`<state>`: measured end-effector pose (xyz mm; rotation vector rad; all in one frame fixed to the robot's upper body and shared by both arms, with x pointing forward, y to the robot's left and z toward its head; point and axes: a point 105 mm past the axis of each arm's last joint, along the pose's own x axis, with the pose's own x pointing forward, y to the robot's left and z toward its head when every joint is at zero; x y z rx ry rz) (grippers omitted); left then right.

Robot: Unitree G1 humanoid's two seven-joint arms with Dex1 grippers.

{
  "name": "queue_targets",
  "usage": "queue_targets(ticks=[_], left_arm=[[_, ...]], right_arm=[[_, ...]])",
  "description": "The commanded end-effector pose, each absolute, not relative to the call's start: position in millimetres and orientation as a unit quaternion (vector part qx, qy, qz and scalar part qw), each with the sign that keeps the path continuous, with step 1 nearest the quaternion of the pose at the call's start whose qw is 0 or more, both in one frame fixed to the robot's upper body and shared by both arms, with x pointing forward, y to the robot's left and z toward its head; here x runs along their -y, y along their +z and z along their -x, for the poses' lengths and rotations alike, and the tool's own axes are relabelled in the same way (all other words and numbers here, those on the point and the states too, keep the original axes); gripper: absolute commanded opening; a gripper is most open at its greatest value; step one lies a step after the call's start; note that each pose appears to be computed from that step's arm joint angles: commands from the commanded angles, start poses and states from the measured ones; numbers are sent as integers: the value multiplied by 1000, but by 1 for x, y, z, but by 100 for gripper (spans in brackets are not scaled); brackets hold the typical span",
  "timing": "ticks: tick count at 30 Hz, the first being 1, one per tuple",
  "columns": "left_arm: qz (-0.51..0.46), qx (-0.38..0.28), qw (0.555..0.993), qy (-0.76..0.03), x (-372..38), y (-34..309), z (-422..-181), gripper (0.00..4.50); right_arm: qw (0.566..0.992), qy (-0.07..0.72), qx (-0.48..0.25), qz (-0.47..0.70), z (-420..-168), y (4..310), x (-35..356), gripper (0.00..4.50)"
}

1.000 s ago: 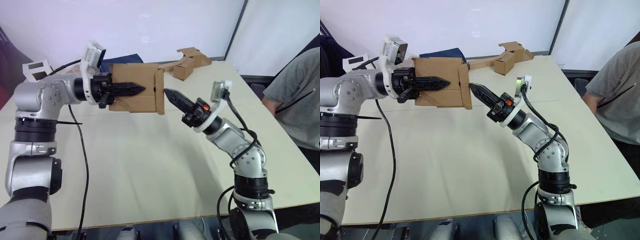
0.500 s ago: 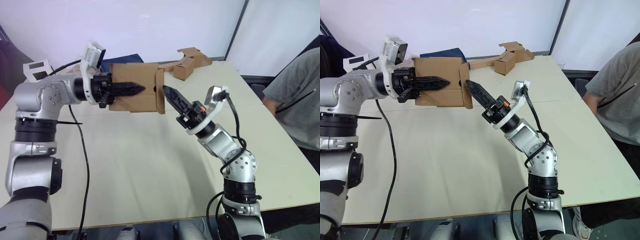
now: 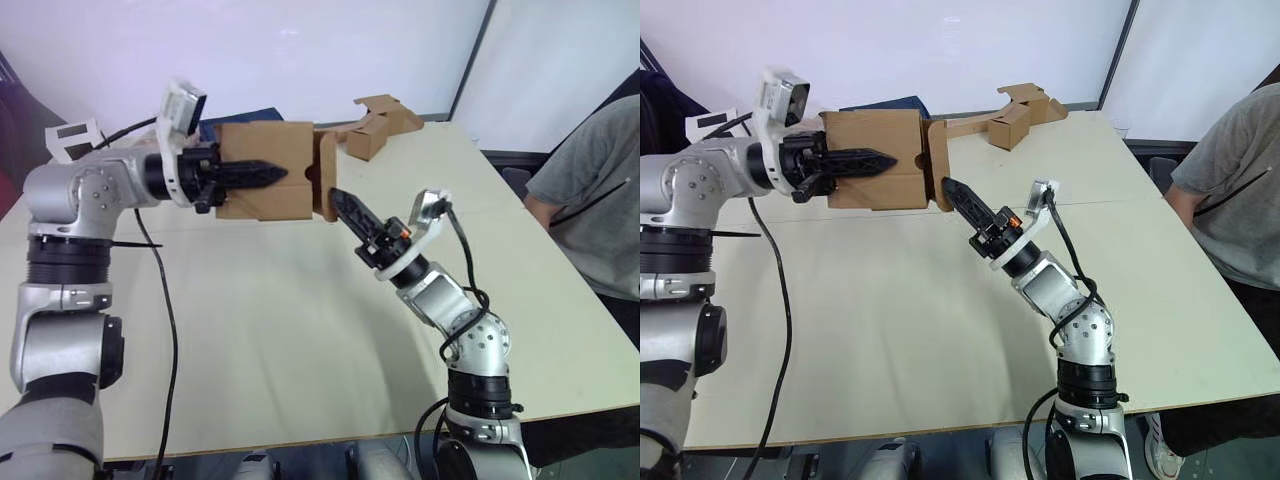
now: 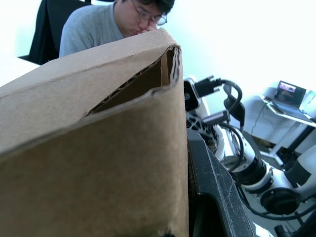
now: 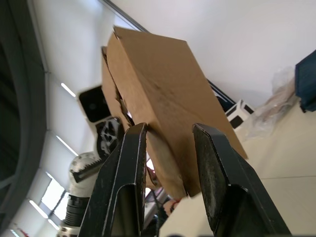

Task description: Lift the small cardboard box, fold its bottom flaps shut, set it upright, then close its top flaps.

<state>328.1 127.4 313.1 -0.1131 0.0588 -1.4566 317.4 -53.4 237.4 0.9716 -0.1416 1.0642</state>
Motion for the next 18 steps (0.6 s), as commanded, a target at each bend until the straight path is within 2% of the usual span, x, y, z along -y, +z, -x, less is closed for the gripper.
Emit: queue_targets(ticks=[1, 18], left_arm=[[43, 2, 740, -671, -129, 327, -322, 0], [39, -2, 740, -671, -127, 323, -323, 0]], right_arm=[[749, 486, 81, -443, -319, 243, 53, 144], [735, 504, 89, -444, -313, 254, 37, 144]])
